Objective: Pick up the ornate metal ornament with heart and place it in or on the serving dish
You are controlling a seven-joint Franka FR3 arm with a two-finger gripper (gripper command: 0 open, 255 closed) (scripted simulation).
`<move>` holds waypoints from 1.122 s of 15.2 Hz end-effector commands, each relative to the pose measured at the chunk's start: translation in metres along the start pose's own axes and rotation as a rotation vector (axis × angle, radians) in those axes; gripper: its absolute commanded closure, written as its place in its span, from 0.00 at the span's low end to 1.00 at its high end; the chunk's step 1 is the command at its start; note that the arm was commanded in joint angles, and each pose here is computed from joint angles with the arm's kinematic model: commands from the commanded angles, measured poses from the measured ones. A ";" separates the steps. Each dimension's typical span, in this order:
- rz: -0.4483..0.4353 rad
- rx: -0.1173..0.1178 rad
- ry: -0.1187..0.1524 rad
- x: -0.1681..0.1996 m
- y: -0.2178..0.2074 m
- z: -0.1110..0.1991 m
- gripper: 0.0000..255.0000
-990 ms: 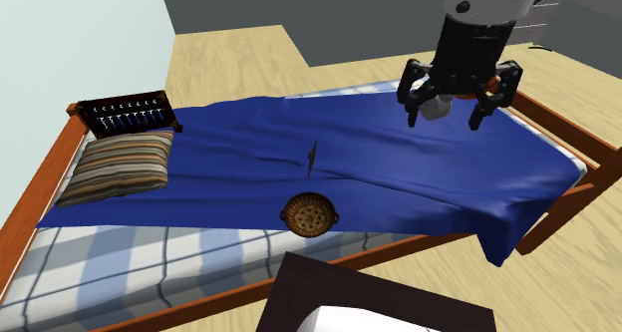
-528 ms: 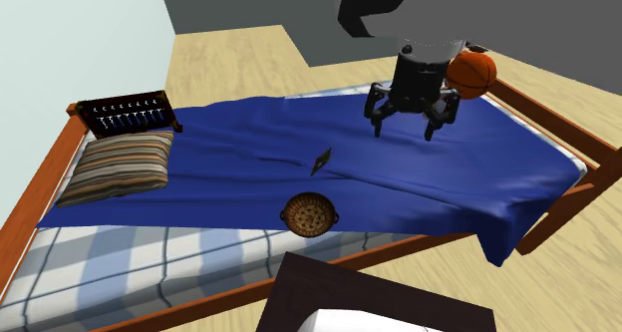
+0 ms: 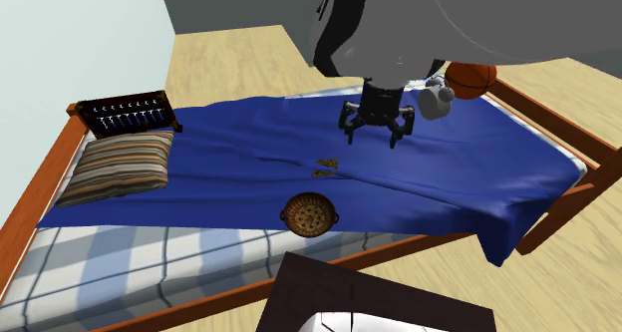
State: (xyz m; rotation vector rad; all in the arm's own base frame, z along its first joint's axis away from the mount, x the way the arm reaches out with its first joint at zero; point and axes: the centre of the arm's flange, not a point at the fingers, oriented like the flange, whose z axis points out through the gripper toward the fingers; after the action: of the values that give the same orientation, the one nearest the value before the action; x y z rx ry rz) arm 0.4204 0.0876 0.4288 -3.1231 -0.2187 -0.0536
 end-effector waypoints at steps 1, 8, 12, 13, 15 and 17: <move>-0.001 0.008 0.005 0.014 -0.010 0.021 0.00; -0.004 0.034 0.019 0.061 -0.050 0.086 0.00; -0.006 0.049 0.026 0.088 -0.073 0.122 0.00; -0.006 0.053 0.028 0.095 -0.079 0.131 0.00; -0.007 0.060 0.032 0.109 -0.091 0.149 0.00; -0.008 0.068 0.036 0.123 -0.103 0.167 0.00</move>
State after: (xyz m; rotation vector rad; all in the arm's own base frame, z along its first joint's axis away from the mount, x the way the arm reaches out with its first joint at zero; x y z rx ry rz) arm 0.5292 0.2011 0.2758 -3.0554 -0.2284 -0.0971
